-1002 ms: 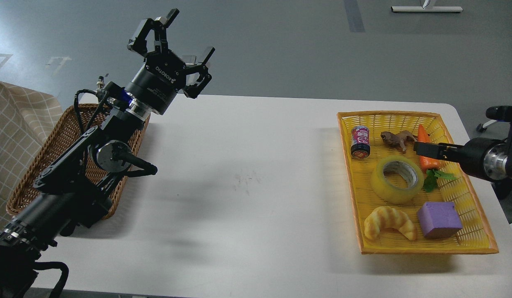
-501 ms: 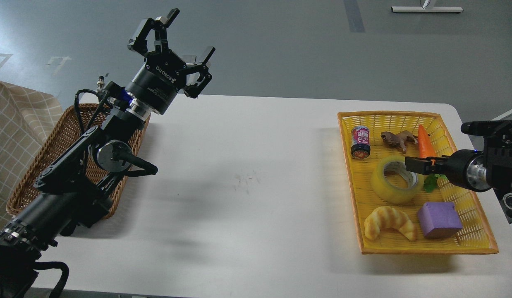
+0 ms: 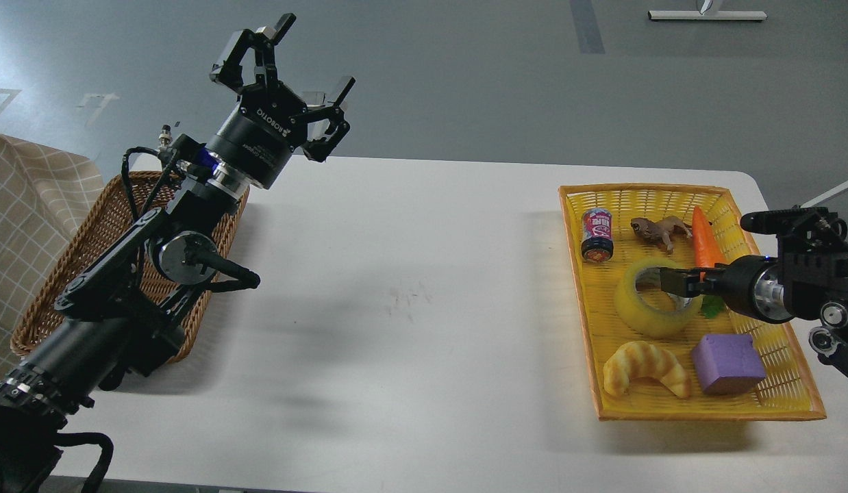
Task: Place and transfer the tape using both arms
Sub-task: 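Hook the right gripper into the tape roll's hole and grip it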
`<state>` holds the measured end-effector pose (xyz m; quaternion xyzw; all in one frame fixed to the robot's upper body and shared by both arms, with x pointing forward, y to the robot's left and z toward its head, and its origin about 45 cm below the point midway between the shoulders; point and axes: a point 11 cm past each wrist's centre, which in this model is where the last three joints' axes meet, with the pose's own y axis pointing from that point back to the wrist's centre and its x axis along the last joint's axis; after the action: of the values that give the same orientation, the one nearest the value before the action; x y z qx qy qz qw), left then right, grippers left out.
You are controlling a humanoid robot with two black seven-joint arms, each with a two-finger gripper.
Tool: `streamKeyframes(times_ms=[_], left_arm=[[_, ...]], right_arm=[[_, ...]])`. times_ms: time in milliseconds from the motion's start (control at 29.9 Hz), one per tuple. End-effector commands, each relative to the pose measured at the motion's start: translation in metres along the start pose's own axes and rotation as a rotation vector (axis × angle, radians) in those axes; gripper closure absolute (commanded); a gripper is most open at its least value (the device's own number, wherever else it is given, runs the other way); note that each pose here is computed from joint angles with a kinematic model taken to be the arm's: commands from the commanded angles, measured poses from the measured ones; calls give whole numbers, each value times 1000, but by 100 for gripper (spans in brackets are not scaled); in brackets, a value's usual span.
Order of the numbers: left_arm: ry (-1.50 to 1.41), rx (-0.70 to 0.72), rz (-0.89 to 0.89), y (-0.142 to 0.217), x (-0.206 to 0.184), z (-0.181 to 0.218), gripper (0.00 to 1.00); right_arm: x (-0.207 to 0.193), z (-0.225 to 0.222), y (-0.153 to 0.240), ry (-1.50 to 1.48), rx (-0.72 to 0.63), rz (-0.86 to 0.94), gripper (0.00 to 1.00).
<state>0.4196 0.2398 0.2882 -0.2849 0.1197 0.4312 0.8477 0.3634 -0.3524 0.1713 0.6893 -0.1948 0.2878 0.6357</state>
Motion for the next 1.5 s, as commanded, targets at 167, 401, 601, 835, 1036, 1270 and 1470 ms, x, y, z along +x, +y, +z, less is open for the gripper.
streamKeyframes(times_ms=[167,401,601,835,1036,1270,1470], left_arm=[[0,-1,0,0,0,0,2],[1,-4,1,0,0,1,2],[-2,-3,1,0,1,1,2],[1,-4,1,0,0,1,2],[0,-3,1,0,1,1,2],[2,-4,1,-1,0,1,2],[2,-5,2,0,0,1,2]], right_arm=[[-7,3,-7,-20,-12,-18,22],[-10,-2,-11,-27,-2,-24,31],[-18,-7,-15,-7,4,-50,41],[-21,-2,-16,-15,-14,-59,59],[-21,3,-15,-21,-28,-62,100],[-11,-1,-12,-17,-13,-40,100],[9,-7,9,28,21,13,100]])
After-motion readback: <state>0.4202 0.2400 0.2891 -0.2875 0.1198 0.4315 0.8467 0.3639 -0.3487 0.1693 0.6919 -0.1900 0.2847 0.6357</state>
